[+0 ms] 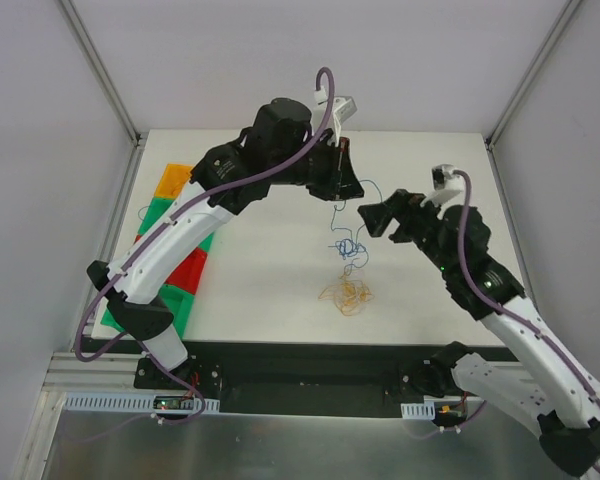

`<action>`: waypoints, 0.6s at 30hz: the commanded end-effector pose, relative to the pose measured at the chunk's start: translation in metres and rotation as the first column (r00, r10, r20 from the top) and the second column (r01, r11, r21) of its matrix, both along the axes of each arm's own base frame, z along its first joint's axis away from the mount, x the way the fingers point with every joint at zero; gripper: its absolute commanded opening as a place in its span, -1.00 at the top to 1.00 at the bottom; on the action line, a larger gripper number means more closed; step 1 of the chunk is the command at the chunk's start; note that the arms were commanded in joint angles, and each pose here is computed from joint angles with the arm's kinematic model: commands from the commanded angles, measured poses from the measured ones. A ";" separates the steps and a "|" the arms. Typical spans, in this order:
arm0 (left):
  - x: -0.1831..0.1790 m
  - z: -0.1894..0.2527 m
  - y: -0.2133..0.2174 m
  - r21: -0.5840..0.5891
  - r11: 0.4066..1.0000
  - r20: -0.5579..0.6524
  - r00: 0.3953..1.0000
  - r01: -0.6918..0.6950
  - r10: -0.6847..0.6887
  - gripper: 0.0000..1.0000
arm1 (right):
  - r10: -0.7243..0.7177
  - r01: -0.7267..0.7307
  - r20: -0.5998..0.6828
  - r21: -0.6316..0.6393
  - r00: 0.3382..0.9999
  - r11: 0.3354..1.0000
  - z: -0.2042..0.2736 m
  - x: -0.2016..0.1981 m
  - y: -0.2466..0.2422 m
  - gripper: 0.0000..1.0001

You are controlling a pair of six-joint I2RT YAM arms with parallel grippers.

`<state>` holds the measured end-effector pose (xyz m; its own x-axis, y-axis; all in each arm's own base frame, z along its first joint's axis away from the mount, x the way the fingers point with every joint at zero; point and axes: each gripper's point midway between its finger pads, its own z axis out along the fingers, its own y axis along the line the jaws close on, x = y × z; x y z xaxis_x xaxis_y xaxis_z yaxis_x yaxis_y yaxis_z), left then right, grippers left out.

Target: Untangle the cables

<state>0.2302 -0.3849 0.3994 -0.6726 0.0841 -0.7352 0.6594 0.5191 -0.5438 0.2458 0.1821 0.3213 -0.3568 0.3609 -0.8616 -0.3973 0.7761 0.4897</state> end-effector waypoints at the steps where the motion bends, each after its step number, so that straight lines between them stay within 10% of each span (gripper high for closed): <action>1: -0.024 0.052 0.004 -0.127 0.989 0.021 0.997 0.071 -0.069 1.00 | -0.115 0.114 -0.048 -0.019 0.992 0.993 -0.013 0.044 0.014 -0.75; 7: -0.063 0.136 0.026 -0.317 0.938 0.082 0.990 0.138 -0.118 1.00 | -0.297 0.275 -0.163 -0.145 0.941 0.950 -0.098 0.097 0.027 -0.75; 18: 0.001 0.188 0.138 -0.363 0.902 0.320 0.878 -0.234 0.356 1.00 | -0.344 0.259 -0.331 -0.275 0.879 0.926 -0.234 0.069 -0.027 -0.74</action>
